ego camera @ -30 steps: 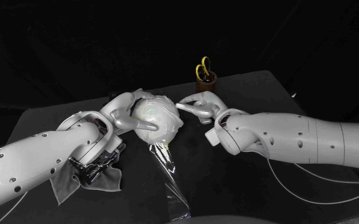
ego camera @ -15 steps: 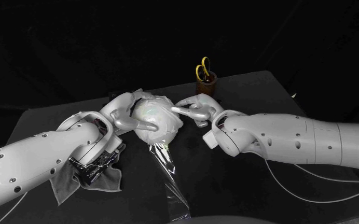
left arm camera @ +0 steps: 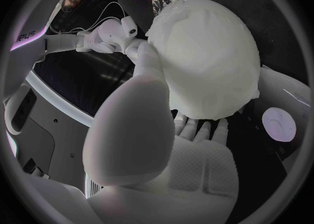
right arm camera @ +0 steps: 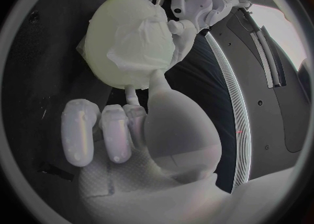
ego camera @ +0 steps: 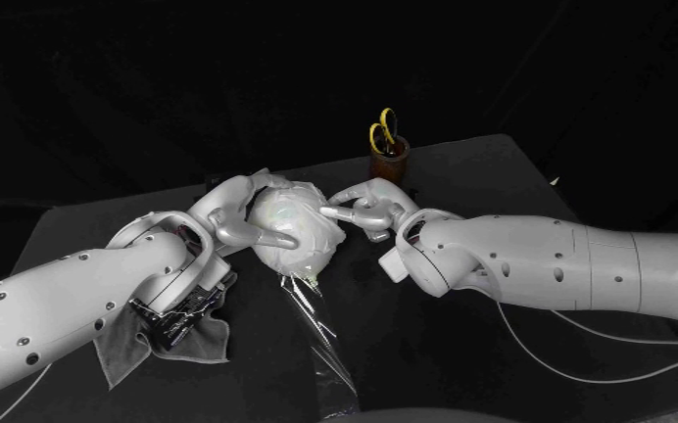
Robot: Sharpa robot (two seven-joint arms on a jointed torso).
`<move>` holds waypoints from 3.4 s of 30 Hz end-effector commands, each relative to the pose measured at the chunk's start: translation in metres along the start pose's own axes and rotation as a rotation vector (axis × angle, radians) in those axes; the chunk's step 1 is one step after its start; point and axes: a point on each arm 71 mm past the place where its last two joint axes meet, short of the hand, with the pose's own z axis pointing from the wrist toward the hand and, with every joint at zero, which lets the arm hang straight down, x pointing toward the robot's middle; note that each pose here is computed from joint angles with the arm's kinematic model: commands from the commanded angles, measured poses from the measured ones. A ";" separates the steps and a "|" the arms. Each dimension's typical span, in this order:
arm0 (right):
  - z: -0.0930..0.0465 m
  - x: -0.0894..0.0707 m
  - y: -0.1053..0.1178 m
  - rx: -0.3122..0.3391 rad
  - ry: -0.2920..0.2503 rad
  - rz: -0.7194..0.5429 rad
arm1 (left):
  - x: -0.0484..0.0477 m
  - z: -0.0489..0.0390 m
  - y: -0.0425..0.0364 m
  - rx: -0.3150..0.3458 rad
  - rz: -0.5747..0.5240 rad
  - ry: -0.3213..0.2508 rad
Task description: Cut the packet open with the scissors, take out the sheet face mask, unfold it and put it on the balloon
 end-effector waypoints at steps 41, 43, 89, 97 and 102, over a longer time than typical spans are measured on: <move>-0.002 -0.009 0.002 -0.023 -0.177 -0.046 | 0.0041 -0.0003 -0.0003 -0.005 -0.014 0.026; -0.002 -0.010 0.001 -0.018 -0.164 -0.048 | 0.0040 -0.0004 -0.0002 -0.006 -0.014 0.026; 0.001 0.007 0.006 -0.032 -0.051 -0.012 | 0.0047 0.0000 -0.0006 -0.004 -0.020 0.029; 0.001 0.004 0.007 -0.035 -0.118 0.000 | 0.0047 -0.0002 -0.0006 -0.005 -0.020 0.029; 0.001 0.003 0.008 -0.037 -0.150 0.009 | 0.0048 -0.0002 -0.0006 -0.005 -0.021 0.030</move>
